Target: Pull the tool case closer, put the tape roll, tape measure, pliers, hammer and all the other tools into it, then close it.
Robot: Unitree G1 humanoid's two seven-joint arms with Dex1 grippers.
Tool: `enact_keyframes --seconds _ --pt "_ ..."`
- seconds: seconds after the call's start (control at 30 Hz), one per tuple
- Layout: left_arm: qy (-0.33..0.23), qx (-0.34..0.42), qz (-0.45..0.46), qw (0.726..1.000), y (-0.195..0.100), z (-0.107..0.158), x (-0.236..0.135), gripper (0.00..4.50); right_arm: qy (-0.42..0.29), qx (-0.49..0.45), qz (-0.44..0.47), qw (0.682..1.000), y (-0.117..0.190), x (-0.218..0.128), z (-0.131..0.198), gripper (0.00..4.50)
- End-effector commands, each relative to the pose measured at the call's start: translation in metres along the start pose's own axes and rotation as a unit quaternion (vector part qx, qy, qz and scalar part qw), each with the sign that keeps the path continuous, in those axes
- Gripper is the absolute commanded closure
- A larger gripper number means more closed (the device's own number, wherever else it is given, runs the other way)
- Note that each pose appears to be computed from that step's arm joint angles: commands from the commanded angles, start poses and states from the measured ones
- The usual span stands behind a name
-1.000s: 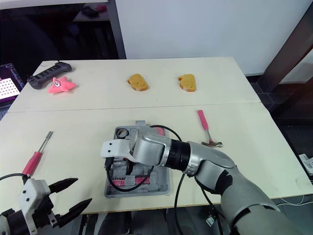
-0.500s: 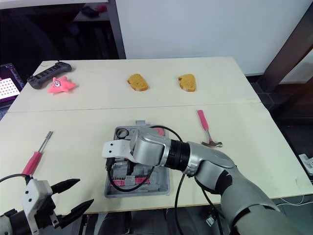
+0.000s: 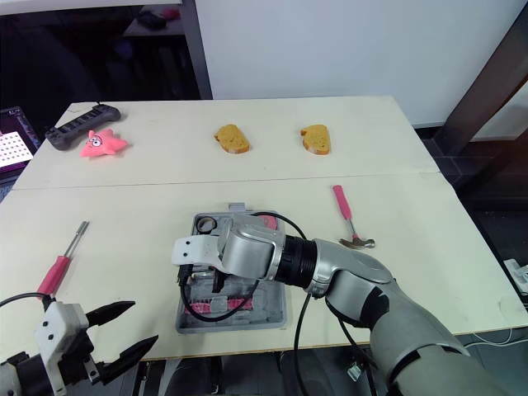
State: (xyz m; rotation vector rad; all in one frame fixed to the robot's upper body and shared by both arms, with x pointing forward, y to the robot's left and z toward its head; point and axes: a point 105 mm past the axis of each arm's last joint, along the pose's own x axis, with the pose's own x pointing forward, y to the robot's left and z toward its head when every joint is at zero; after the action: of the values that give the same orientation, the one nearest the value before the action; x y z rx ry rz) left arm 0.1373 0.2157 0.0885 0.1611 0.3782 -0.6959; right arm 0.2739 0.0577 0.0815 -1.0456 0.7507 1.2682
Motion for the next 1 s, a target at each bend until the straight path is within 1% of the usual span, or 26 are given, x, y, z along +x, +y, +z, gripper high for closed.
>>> enact_keyframes --seconds 0.03,0.23,0.37,0.4,0.43,0.5,0.57,0.63,0.67,0.73,0.8,0.83,0.93,1.0 --pt "-0.005 0.01 -0.002 1.0 0.001 0.004 -0.001 0.0 -0.017 -0.041 -0.039 0.998 -0.009 -0.012 0.013 1.82" --pt "-0.005 0.009 -0.005 1.0 0.001 0.004 -0.001 0.0 -0.033 -0.056 -0.047 0.997 -0.014 -0.031 0.018 1.82" --pt "-0.006 0.009 -0.006 1.0 0.002 0.004 -0.001 0.0 -0.072 -0.046 -0.04 0.995 -0.016 -0.049 0.021 1.82" --pt "-0.006 0.01 -0.006 1.0 0.002 0.005 -0.001 0.0 -0.108 -0.044 -0.04 0.992 -0.017 -0.055 0.026 1.82" --pt "-0.007 0.01 -0.006 1.0 0.002 0.005 -0.001 0.0 -0.161 -0.046 -0.046 0.985 -0.018 -0.061 0.032 1.82" --pt "-0.009 0.012 -0.008 1.0 0.003 0.006 -0.001 0.0 -0.227 -0.035 -0.039 0.972 -0.02 -0.071 0.031 1.82" --pt "-0.013 0.014 -0.01 1.0 0.004 0.008 0.0 0.0 -0.258 -0.047 -0.04 0.964 -0.021 -0.073 0.021 1.82" --pt "-0.018 0.018 -0.012 1.0 0.005 0.01 0.001 0.0 -0.257 -0.05 -0.017 0.965 -0.017 -0.068 0.006 1.82" --pt "-0.02 0.019 -0.013 1.0 0.006 0.011 0.001 0.0 -0.256 -0.045 -0.001 0.966 -0.013 -0.065 0.0 2.37" --pt "-0.021 0.022 -0.016 0.999 0.008 0.012 0.002 0.0 -0.263 -0.045 0.017 0.964 -0.007 -0.06 -0.008 3.08" --pt "-0.021 0.024 -0.019 0.999 0.009 0.013 0.002 0.0 -0.271 -0.058 0.015 0.961 -0.005 -0.057 -0.01 4.15" --pt "-0.02 0.026 -0.022 0.999 0.01 0.014 0.002 0.0 -0.267 -0.061 0.01 0.962 -0.006 -0.051 -0.013 4.45" --pt "-0.018 0.029 -0.027 0.999 0.012 0.016 0.001 0.0 -0.262 -0.047 0.001 0.964 -0.008 -0.035 -0.017 4.45" --pt "-0.016 0.031 -0.029 0.999 0.013 0.016 0.001 0.0 -0.263 -0.04 -0.001 0.964 -0.009 -0.031 -0.017 4.45"
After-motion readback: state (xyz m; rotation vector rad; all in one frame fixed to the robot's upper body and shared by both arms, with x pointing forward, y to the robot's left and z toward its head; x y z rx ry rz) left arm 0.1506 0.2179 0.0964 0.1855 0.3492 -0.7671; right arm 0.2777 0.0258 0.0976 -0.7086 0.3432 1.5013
